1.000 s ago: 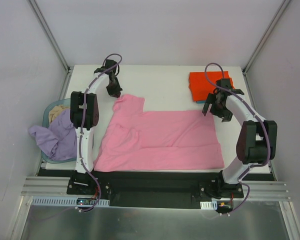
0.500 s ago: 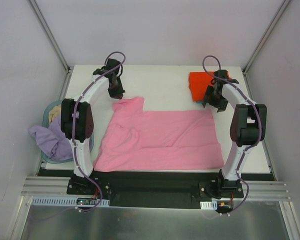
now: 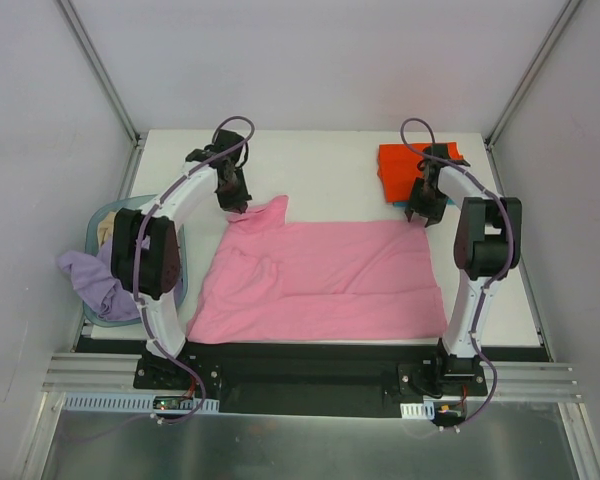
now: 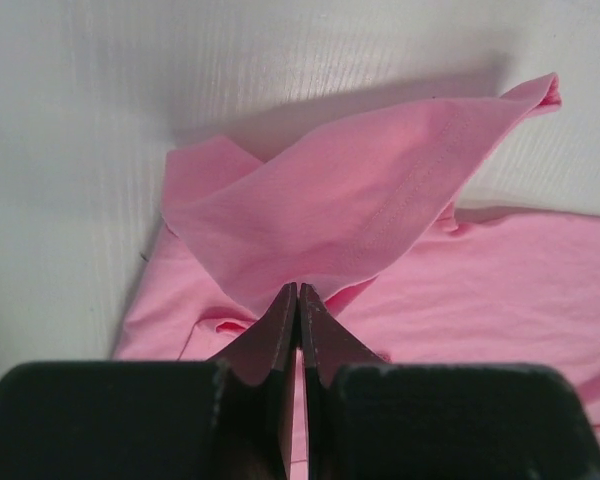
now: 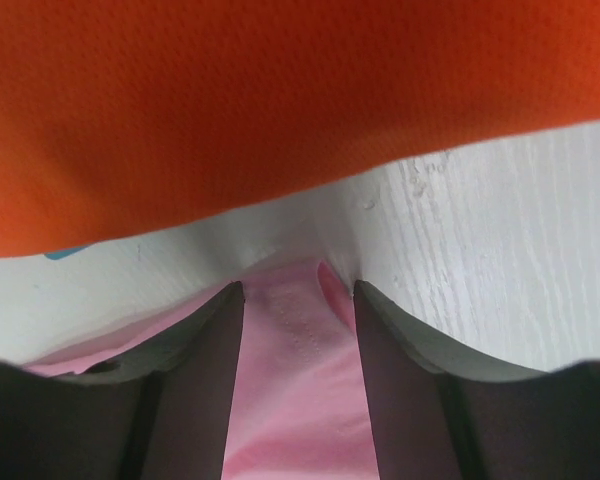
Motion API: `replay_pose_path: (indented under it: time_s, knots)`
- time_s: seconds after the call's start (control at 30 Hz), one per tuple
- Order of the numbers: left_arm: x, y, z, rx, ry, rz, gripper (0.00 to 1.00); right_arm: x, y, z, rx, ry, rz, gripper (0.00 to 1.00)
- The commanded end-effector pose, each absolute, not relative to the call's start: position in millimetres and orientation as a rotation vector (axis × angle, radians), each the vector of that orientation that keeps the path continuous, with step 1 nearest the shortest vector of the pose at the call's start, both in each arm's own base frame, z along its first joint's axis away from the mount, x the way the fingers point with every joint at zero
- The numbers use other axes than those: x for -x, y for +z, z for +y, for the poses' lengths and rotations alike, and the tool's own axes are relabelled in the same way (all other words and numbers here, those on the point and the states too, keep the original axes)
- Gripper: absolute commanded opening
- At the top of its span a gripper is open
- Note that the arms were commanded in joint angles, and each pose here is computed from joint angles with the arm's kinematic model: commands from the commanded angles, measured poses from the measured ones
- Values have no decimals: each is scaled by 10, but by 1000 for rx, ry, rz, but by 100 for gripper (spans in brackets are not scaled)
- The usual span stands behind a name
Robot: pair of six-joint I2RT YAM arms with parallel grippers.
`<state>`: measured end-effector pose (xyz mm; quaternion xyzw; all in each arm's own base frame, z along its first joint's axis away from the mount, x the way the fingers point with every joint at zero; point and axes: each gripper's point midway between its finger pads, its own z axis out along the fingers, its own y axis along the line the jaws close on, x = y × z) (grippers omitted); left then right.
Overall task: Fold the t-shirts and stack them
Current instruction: Fold the tshirt
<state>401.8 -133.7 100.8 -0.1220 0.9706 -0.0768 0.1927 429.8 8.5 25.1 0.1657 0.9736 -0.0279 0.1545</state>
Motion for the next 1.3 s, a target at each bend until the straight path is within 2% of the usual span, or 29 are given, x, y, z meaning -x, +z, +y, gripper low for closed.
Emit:
replay_pose_path:
  time_s: [0.0,0.23,0.37,0.53,0.67,0.7,0.9,1.27]
  knots:
    - [-3938,1259,-1364,352,-259,2672,0,-4459,316,117,-462,-22,2758,51]
    - [-3921,1389,-1314,345,-244,2633,0,-4541,312,135,-432,7,2747,50]
    - [-3916,1469,-1347,335,-281,2621,0,-4575,339,189,-403,54,2735,34]
    - [-3875,1592,-1342,355,-302,2590,0,-4598,401,272,-355,124,2723,21]
    - [-3804,1675,-1377,359,-345,2579,0,-4541,522,273,-289,131,2702,3]
    - [-3780,1666,-1357,368,-339,2580,0,-4487,499,284,-266,140,2709,1]
    - [-3580,1673,-1334,381,-363,2576,0,-4286,746,285,-262,148,2647,1]
    - [-2934,1601,-1262,453,-446,2566,0,-3600,858,377,-297,235,2620,1]
